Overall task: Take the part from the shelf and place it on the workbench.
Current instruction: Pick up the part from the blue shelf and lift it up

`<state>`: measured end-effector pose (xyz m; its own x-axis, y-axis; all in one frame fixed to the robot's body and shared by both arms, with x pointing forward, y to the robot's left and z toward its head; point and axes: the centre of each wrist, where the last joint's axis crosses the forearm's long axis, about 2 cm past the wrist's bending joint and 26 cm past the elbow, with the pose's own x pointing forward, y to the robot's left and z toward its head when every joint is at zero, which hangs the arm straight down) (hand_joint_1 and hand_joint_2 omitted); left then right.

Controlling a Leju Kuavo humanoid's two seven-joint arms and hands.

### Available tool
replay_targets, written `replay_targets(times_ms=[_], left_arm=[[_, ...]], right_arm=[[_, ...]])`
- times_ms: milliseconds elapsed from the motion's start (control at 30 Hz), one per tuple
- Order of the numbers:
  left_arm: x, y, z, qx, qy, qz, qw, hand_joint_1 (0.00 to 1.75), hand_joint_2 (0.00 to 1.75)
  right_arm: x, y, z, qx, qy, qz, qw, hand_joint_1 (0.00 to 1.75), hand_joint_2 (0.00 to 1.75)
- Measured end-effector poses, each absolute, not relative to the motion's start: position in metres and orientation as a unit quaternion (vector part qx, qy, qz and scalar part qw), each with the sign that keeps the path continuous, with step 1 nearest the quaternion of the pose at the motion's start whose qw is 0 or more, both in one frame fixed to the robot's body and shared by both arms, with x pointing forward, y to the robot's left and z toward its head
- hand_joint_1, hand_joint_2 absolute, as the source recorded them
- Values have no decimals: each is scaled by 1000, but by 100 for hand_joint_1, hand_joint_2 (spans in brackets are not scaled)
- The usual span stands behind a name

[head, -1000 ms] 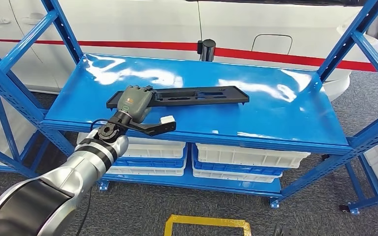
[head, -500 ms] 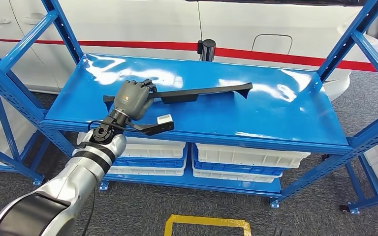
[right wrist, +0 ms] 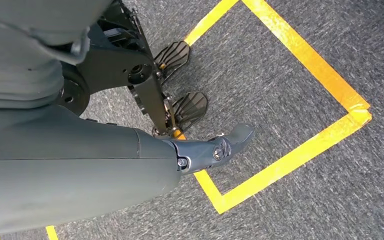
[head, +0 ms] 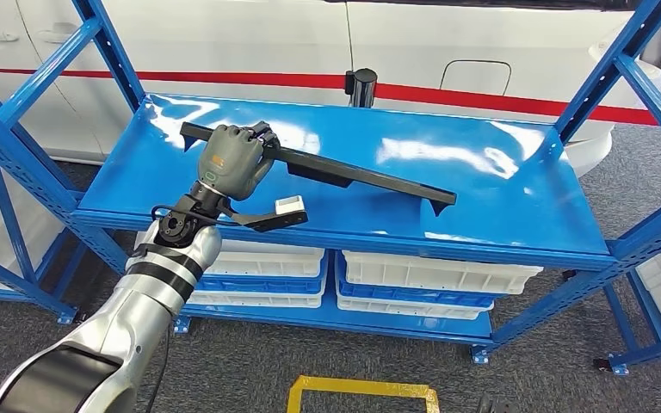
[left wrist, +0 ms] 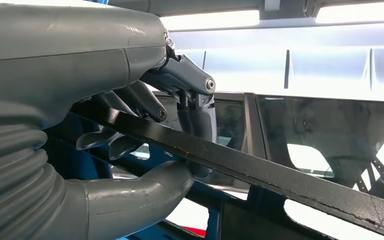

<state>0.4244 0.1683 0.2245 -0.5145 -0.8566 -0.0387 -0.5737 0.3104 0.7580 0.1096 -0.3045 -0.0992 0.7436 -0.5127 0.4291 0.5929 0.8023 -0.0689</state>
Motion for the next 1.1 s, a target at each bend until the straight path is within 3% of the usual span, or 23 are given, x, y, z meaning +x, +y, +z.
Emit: replay_targets(times_ms=[1100], left_arm=[[404,158,226,423,-829,-325,169,175,175]], right_arm=[[112,-308,-99,-105,-205,-302,925,0,0]])
